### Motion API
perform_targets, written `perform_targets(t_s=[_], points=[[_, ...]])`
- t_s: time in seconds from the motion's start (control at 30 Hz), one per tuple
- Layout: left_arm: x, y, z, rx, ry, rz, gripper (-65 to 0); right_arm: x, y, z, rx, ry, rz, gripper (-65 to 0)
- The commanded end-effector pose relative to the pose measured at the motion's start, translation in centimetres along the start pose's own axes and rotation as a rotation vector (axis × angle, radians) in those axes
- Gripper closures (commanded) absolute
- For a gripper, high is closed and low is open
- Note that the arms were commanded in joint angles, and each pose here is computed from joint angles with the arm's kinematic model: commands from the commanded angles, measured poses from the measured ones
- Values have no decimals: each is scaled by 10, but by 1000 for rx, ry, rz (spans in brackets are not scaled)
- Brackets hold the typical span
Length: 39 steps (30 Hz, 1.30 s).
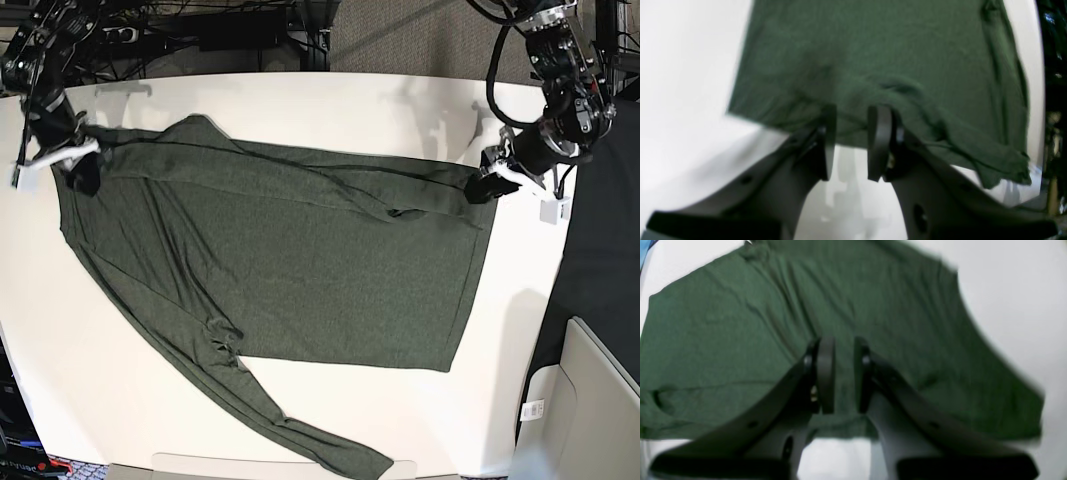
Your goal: Fold the T-shirt properly
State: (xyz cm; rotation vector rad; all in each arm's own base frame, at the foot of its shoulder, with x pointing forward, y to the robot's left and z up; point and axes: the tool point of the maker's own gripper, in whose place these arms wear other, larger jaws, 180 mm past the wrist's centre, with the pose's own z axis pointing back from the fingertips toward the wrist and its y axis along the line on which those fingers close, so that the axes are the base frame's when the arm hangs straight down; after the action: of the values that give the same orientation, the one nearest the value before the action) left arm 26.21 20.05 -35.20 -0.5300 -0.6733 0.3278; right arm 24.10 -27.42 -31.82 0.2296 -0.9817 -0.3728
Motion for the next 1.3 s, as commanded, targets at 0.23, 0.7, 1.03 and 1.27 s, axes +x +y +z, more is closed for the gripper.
perform_targets(t_s=[0.23,0.7,1.03,1.27], points=[[-14,20,-2,-12,-73,251,-169,14,9,8,63,-68,-45,-111],[-42,57,-26,-7,-52,514,-169,15,-1,20,61,-91,-97,-111],[-24,46,-35,-45,-73,504,-168,7,-4,30,70,-83,-139,-111],[-21,44,-35,-50,-74,498,-168,4,-7,32,59,-92,-167,-111]])
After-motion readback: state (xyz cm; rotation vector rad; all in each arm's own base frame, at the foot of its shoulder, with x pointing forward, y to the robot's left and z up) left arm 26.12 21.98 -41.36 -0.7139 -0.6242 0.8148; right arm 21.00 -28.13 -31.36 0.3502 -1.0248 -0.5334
